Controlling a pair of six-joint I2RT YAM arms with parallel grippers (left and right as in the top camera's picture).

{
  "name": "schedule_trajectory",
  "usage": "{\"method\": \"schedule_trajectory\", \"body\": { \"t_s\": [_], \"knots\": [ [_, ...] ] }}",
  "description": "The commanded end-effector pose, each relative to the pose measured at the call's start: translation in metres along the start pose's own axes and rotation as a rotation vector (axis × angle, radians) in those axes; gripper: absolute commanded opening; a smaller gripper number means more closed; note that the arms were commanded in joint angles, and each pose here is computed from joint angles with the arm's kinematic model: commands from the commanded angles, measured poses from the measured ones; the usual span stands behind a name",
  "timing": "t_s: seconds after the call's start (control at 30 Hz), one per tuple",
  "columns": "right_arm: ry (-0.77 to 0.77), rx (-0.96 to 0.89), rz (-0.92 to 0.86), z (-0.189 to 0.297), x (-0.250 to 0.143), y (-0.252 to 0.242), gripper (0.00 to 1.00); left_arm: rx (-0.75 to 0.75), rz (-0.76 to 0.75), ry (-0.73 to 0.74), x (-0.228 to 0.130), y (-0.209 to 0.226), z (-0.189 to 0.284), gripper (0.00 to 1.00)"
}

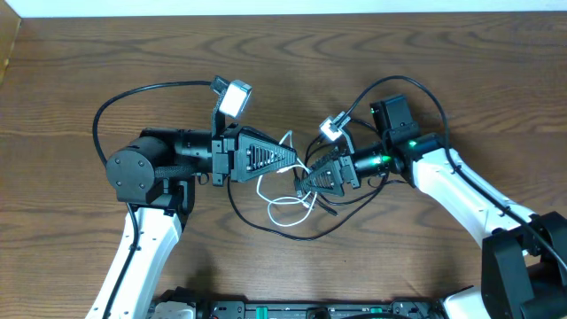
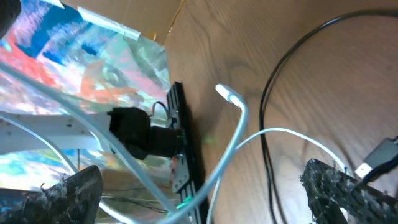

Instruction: Untangle cables

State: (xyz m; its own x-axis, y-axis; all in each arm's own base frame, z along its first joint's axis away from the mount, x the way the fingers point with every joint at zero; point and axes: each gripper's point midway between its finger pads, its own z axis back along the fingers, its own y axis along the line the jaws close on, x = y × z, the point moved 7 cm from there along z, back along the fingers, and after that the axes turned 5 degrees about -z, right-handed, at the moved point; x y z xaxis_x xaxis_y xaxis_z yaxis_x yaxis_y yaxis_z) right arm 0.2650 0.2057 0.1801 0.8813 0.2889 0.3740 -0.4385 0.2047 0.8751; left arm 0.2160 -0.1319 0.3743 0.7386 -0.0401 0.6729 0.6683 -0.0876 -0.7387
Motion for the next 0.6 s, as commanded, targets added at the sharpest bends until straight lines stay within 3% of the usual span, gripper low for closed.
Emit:
{"method": "schedule_trajectory", "body": {
  "t_s": [0.0, 0.13, 0.27, 0.57],
  "knots": [
    [0.007, 0.025, -0.058, -0.004, 0.002, 0.006, 0.99, -0.003, -0.036, 0.007, -0.001, -0.001, -0.001, 0.08],
    [-0.003, 0.007, -0.060, -0.004, 0.005, 0.005, 0.99, -0.003, -0.036, 0.007, -0.001, -0.001, -0.001, 0.08],
    [-0.004, -0.001, -0.083, -0.004, 0.005, 0.004, 0.90, -0.003, -0.035, 0.007, -0.001, -0.001, -0.001, 0.08],
    [0.029, -0.001, -0.069, -0.016, 0.000, 0.009, 0.82, -0.003, -0.035, 0.007, -0.001, -0.001, -0.001, 0.08]
  ]
}}
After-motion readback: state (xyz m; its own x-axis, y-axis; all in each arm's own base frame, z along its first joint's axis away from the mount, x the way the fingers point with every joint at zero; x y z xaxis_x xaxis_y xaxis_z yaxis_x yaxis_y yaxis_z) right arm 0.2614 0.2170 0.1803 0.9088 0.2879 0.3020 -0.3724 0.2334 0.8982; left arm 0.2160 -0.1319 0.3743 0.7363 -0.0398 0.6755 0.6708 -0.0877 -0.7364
